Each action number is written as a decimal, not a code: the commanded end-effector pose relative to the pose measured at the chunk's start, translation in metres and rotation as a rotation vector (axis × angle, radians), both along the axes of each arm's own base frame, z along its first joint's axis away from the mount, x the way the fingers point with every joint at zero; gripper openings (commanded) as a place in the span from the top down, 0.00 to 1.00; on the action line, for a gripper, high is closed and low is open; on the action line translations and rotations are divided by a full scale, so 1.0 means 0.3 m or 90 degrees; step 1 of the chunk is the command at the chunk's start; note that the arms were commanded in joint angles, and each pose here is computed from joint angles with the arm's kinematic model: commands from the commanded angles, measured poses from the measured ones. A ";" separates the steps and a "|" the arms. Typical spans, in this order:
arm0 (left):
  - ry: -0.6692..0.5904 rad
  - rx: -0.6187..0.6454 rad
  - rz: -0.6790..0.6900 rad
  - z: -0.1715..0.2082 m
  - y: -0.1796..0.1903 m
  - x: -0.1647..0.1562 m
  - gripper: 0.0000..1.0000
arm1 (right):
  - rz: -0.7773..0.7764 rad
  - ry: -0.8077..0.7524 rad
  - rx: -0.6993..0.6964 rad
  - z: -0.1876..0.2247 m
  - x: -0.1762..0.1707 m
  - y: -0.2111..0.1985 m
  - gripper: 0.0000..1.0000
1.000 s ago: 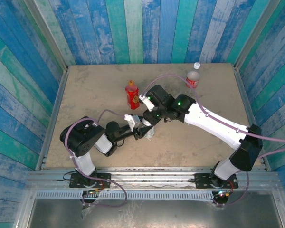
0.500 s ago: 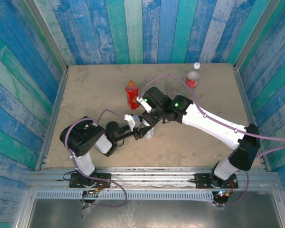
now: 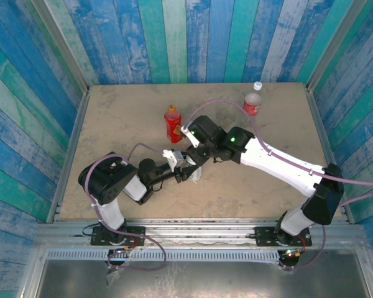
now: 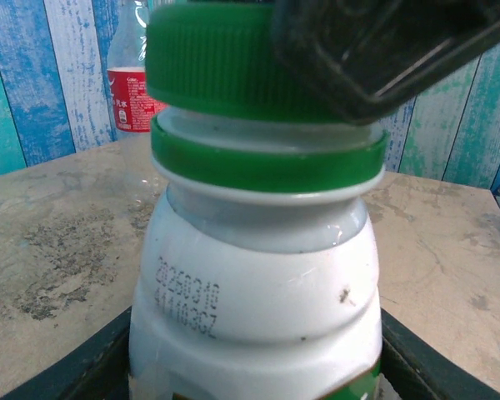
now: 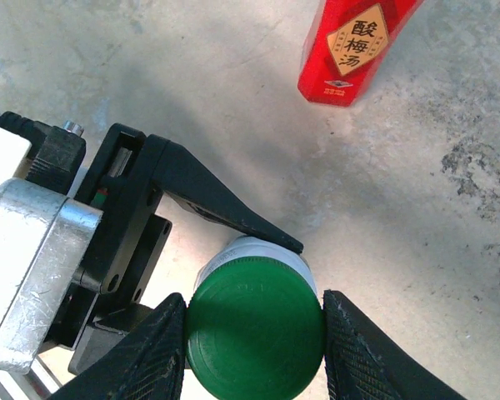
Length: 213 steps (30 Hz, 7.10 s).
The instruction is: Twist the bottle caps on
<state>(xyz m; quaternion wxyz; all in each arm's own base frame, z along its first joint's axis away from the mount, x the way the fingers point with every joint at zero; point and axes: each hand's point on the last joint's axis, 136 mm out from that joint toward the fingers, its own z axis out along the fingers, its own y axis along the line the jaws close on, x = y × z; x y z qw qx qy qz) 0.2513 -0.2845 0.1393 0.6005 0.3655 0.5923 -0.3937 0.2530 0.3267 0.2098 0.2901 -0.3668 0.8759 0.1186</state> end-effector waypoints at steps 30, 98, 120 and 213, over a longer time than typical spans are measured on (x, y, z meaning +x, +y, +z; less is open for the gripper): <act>0.051 0.046 -0.017 -0.088 -0.005 -0.024 0.38 | -0.017 -0.027 0.034 0.042 -0.002 -0.034 0.72; 0.057 0.050 -0.108 -0.080 -0.046 -0.084 0.44 | 0.005 0.019 0.180 0.097 -0.023 -0.166 0.64; 0.077 0.059 -0.109 -0.104 -0.055 -0.075 0.44 | 0.052 0.260 0.221 -0.040 -0.093 -0.101 0.82; -0.095 0.149 -0.177 0.010 -0.122 -0.207 0.44 | 0.577 -0.146 -0.087 0.119 -0.279 -0.185 0.40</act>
